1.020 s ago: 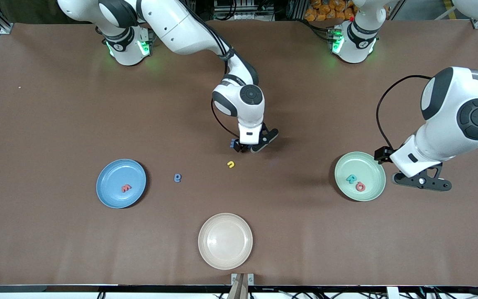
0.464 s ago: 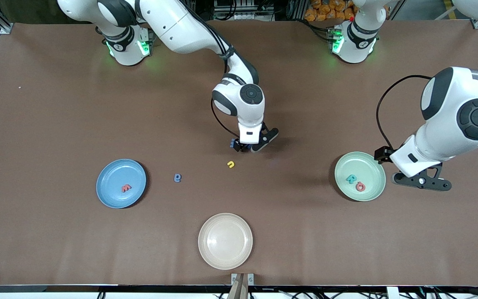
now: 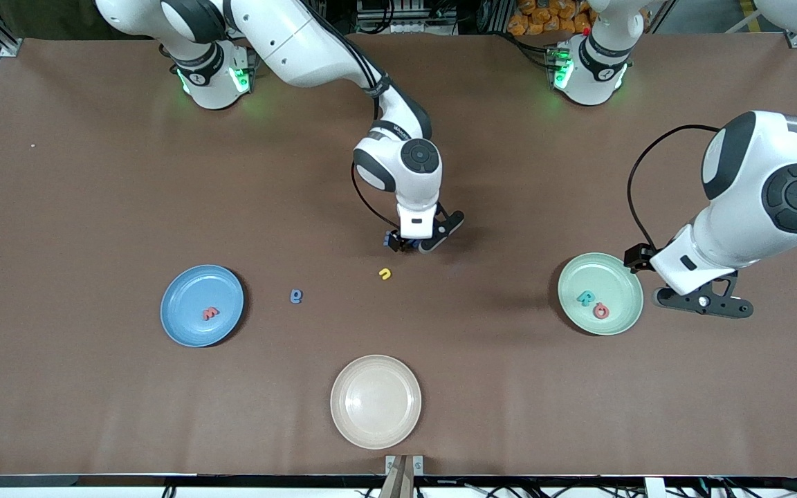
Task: Sort upper and lower case letters into plates
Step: 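Lower the right gripper and grasp the blue E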
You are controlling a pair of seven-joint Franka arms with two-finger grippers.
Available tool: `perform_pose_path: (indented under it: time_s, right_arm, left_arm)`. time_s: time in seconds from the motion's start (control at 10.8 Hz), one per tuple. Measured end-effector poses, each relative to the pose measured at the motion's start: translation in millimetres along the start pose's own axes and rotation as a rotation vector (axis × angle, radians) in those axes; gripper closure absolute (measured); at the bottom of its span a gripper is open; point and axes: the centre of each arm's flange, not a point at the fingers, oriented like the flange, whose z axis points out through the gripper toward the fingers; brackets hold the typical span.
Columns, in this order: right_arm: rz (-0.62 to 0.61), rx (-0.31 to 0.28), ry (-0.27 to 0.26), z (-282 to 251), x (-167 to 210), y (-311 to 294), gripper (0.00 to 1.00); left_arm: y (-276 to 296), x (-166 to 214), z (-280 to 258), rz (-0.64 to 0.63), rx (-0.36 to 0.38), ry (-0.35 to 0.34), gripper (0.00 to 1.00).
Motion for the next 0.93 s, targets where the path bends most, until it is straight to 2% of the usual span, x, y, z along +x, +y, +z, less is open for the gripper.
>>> perform_pose_path:
  time_s: [0.19, 0.65, 0.83, 0.93]
  right_arm:
    - [-0.007, 0.001, -0.001, 0.3, -0.4, -0.9, 0.04]
    - [-0.026, 0.001, 0.001, 1.3, -0.8, -0.4, 0.10]
    - [-0.027, 0.002, 0.010, 1.4, -0.4, -0.3, 0.19]
    - [-0.030, 0.004, 0.014, -0.2, 0.1, -1.6, 0.34]
  left_arm:
    - [1.7, -1.0, -12.8, -0.012, -0.032, 0.012, 0.00]
    - [-1.9, -9.6, -47.1, -0.032, -0.050, 0.005, 0.00]
    - [0.0, -13.7, -58.0, -0.037, -0.063, 0.014, 0.00]
    - [0.6, -14.5, -59.7, -0.038, -0.067, 0.015, 0.00]
